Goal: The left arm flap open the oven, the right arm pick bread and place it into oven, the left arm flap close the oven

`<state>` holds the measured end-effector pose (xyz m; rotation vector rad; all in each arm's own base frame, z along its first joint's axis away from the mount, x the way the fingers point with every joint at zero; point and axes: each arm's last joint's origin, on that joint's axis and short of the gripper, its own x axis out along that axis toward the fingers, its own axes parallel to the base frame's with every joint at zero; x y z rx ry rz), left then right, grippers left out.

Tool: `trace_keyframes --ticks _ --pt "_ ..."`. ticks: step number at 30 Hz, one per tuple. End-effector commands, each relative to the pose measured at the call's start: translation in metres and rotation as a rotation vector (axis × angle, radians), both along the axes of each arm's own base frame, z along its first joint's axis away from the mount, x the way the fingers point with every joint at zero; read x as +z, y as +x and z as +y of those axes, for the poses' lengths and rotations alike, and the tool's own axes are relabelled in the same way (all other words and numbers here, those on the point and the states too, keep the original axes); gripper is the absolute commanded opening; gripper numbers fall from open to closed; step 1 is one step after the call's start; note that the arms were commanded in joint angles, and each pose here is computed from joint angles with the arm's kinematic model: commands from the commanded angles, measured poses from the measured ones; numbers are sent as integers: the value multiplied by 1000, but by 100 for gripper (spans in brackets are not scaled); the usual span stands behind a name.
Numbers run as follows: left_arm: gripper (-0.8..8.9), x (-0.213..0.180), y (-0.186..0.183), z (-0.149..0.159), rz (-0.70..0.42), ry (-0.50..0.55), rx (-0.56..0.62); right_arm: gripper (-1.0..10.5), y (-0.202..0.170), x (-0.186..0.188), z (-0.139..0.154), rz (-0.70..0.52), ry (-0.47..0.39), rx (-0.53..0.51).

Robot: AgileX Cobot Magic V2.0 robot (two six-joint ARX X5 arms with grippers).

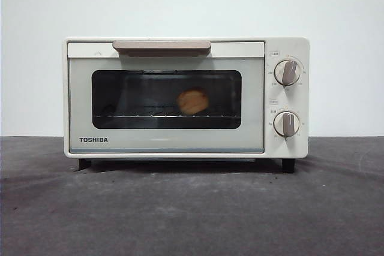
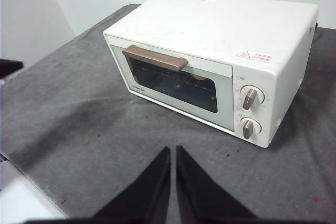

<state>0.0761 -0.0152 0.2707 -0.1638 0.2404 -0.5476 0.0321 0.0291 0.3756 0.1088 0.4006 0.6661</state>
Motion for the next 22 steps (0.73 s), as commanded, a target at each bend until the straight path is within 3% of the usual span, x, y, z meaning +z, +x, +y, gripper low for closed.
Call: trace_keyframes --ticks 1,5,13,22 --pt "13 -25 7 3 -67 -2 99 15 -1 5 0 -20 8 11" --pt "13 -62 13 8 -78 -47 292 15 -1 5 0 -20 9 11" --pt "13 -105 17 15 -55 -2 543 15 -1 5 0 -20 9 11" --pt "13 -121 20 16 -46 121 551 15 -1 5 0 -21 9 11"
